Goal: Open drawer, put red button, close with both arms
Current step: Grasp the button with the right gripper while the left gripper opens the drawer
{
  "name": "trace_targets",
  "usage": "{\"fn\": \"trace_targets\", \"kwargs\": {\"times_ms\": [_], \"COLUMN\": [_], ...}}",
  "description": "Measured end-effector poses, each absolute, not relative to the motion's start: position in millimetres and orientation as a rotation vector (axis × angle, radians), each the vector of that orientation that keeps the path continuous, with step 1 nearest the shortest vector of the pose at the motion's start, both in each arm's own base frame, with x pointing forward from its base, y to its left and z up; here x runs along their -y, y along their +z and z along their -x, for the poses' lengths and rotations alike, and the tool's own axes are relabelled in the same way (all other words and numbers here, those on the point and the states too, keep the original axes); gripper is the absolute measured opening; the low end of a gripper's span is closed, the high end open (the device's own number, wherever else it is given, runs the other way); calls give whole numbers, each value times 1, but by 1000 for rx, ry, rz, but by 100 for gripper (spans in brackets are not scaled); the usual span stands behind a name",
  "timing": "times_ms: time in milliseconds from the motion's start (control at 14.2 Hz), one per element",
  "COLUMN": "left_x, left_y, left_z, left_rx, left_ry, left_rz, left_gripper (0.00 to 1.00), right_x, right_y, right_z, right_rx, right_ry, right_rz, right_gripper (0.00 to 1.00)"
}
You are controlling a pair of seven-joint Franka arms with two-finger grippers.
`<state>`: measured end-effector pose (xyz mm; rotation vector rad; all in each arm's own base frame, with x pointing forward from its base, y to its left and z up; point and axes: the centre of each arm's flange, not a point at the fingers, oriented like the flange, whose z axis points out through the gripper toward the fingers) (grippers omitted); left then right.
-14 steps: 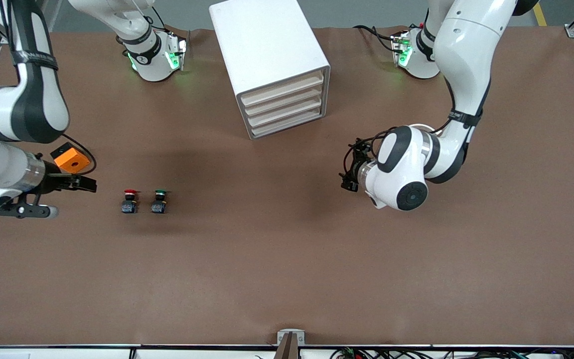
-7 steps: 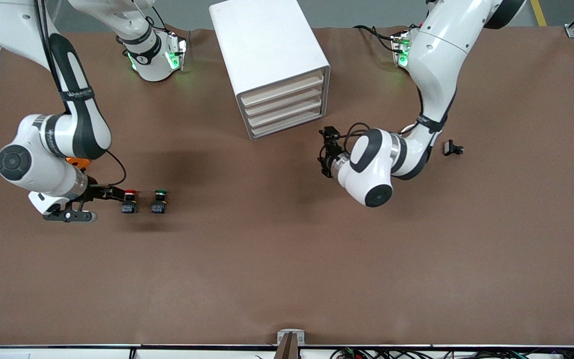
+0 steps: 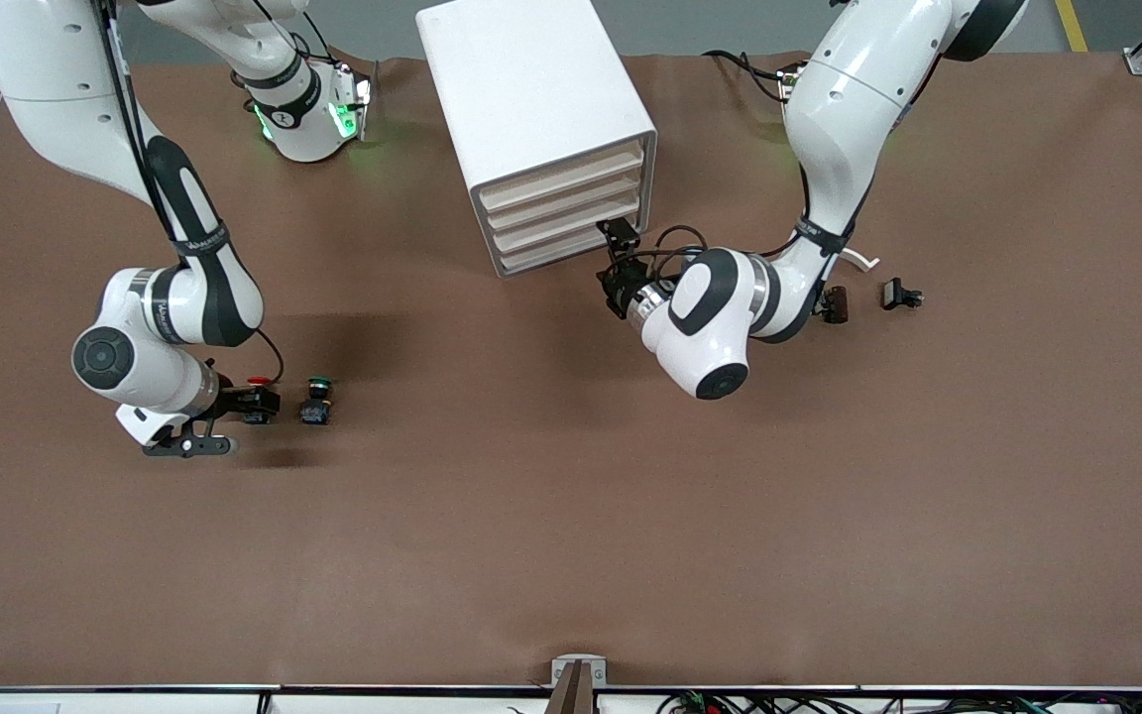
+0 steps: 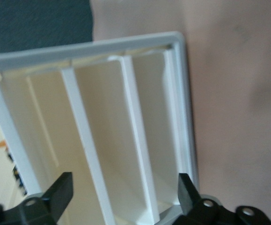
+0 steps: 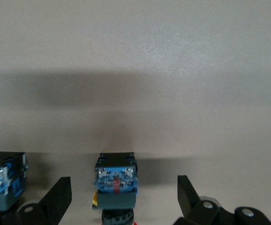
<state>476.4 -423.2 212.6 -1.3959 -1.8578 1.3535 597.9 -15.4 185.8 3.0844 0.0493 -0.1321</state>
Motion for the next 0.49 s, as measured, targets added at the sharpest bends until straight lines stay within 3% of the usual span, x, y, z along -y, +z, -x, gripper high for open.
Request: {"fn": "trace_targets", "kwargs": {"times_ms": [70, 281, 351, 492], "left_x": [427, 436, 440, 448], "left_y": [209, 200, 199, 199], "left_z": [-474, -466, -462, -452], "left_rx": [1853, 1851, 1840, 1812], "left_ry": [1384, 1422, 1429, 1415], "left_rz": [1350, 1197, 1163, 1138], "left_gripper": [85, 80, 73, 71], "right_x": [14, 11, 11, 9], "right_y": [181, 176, 175, 174], "right_z": [-597, -596, -596, -596], "right_rx": [-54, -64, -66, -70], "right_ry": [-140, -150, -151, -156], "right_rz": [-3084, -3085, -3085, -3086], "right_gripper": [100, 100, 93, 70]}}
